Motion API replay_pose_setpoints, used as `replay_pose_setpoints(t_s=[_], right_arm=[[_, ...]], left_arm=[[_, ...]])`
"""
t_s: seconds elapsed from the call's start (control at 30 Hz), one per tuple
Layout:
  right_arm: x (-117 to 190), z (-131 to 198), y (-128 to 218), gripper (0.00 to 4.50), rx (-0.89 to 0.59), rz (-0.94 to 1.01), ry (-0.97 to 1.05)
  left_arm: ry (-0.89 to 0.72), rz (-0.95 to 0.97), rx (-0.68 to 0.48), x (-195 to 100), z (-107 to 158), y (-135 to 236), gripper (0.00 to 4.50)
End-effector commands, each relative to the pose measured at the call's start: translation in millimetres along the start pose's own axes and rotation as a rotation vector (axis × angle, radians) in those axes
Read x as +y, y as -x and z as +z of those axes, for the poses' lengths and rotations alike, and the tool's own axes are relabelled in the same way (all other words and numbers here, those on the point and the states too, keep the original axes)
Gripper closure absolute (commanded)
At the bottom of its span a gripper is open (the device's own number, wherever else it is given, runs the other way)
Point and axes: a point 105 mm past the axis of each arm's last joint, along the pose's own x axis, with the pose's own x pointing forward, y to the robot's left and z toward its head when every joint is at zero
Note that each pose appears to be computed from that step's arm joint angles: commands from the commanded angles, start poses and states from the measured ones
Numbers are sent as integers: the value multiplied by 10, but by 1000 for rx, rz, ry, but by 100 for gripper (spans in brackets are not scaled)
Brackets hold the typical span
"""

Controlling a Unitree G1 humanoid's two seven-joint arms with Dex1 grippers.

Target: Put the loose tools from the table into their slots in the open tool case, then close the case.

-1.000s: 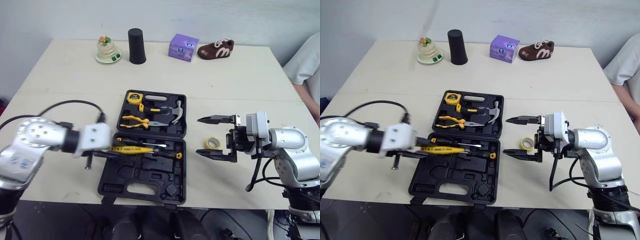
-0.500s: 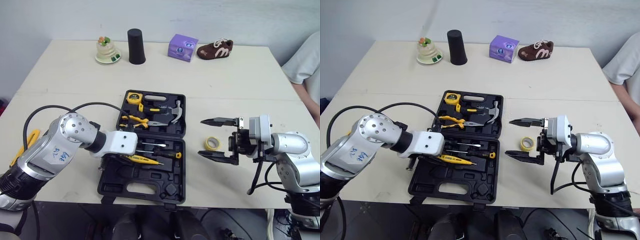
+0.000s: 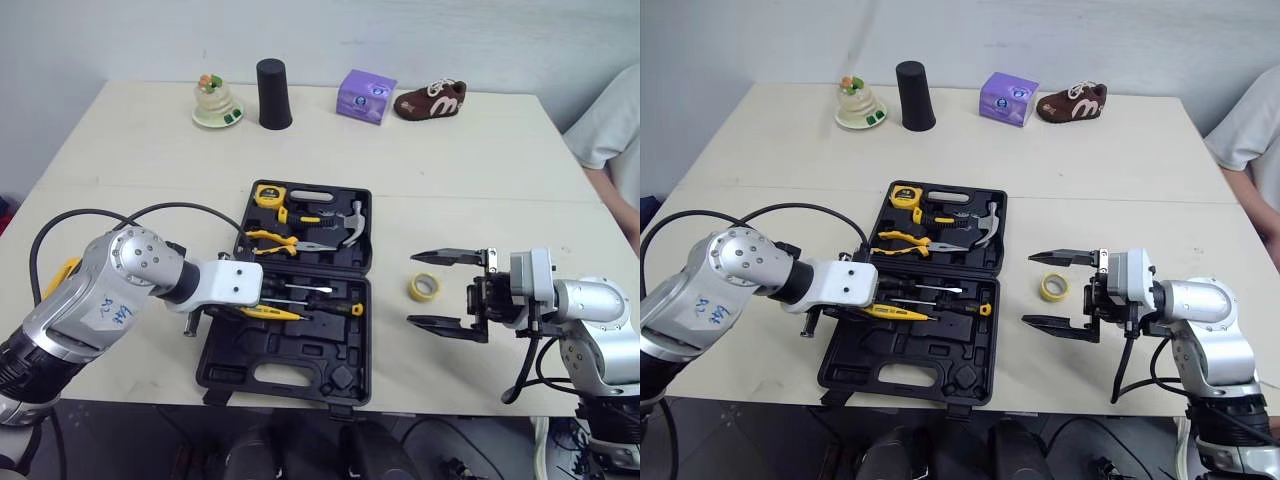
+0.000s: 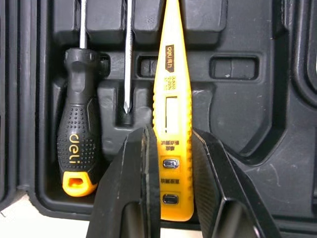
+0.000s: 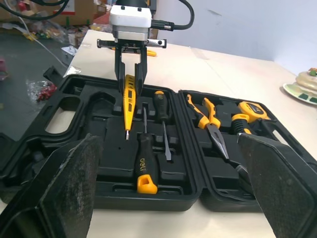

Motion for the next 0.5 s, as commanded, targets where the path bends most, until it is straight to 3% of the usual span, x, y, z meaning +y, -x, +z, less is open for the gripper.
replay_pose_setpoints(t_s=[0.03,0.37,0.43,0.5], right_arm=[[-20,70,59,0,-11,-8,40],[-48,82,-1,0,-9,-5,47],[-59,86,-2,0,-9,-12,42],[-61,86,-3,0,-5,-11,41]], left_arm=[[3,41,-4,44,-1,8,397],[40,8,-79,25,7,-95,397],[41,45,-117,76,6,-92,294],[5,59,-141,106,11,-74,225]])
